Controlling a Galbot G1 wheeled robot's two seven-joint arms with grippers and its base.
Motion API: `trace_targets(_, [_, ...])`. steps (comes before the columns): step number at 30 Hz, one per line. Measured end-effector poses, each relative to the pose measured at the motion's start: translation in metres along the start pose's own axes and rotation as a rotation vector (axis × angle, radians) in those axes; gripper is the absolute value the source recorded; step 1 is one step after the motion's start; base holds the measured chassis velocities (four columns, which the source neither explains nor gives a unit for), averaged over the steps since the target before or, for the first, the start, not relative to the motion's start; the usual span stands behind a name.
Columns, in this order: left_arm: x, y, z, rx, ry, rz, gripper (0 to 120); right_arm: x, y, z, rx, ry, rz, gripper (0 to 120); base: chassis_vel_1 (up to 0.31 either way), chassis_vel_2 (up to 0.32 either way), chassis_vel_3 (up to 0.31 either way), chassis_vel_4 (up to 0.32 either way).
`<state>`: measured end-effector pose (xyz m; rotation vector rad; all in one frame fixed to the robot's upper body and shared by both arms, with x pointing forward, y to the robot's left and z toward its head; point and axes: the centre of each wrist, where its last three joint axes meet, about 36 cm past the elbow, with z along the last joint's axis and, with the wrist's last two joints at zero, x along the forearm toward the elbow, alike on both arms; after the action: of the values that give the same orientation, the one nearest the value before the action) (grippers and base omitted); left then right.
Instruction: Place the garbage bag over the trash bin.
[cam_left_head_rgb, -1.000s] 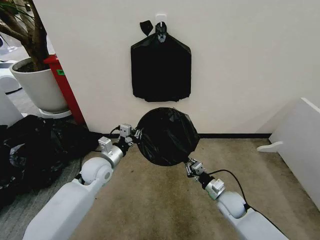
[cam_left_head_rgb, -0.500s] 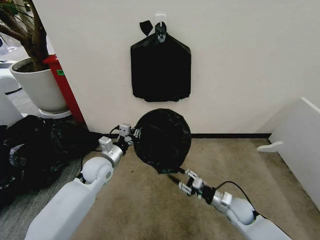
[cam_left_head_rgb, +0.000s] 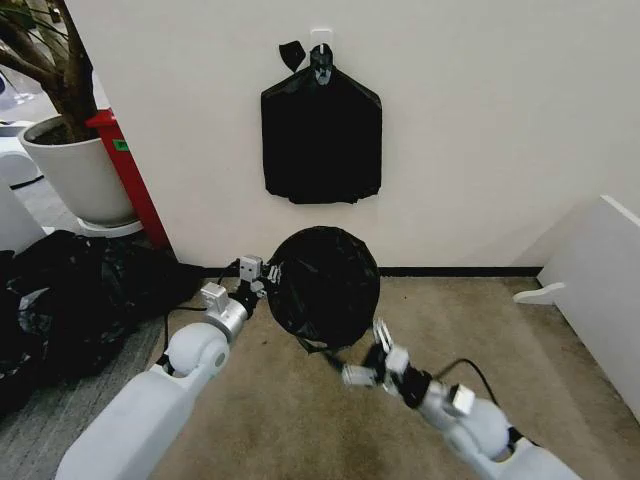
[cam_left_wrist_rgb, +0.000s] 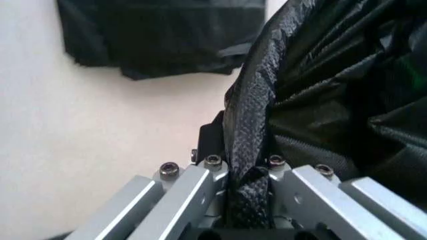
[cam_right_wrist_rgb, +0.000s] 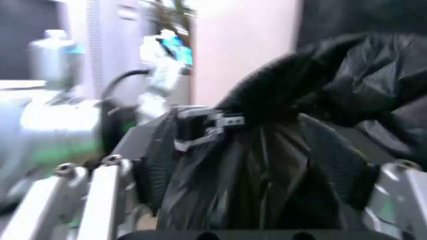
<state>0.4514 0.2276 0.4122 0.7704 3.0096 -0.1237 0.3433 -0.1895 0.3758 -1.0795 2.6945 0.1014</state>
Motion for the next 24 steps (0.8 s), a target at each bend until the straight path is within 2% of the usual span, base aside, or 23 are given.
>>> trace_targets(2, [0.003, -0.008, 0.006, -0.032, -0.029, 0.015, 1, -0.016, 0.025, -0.014, -0.062, 0.053, 0.101, 58, 0.000, 0.000, 0.000, 0.000])
trace_targets(4, [0.003, -0.009, 0.007, -0.039, -0.035, 0.018, 1, -0.018, 0.027, -0.016, -0.069, 0.059, 0.113, 57, 0.000, 0.000, 0.000, 0.000])
trace_targets(8, [0.008, -0.024, 0.018, -0.076, -0.072, 0.044, 1, -0.047, 0.052, -0.032, -0.117, 0.152, 0.273, 37, 0.000, 0.000, 0.000, 0.000])
trace_targets(10, [0.009, -0.027, 0.020, -0.081, -0.077, 0.046, 1, -0.053, 0.054, -0.034, -0.113, 0.168, 0.303, 34, 0.000, 0.000, 0.000, 0.000])
trace_targets(15, [0.010, -0.032, 0.023, -0.100, -0.087, 0.054, 1, -0.082, 0.057, -0.031, -0.047, 0.310, 0.456, 12, 0.000, 0.000, 0.000, 0.000])
trace_targets(16, [0.010, -0.032, 0.023, -0.100, -0.087, 0.054, 1, -0.082, 0.057, -0.031, -0.047, 0.310, 0.456, 12, 0.000, 0.000, 0.000, 0.000])
trace_targets(19, [0.013, -0.033, 0.023, -0.106, -0.087, 0.058, 1, -0.092, 0.048, -0.018, 0.033, 0.364, 0.517, 0, 0.000, 0.000, 0.000, 0.000])
trace_targets(24, [0.014, -0.034, 0.023, -0.115, -0.090, 0.060, 1, -0.104, 0.040, -0.013, 0.090, 0.443, 0.587, 0, 0.000, 0.000, 0.000, 0.000])
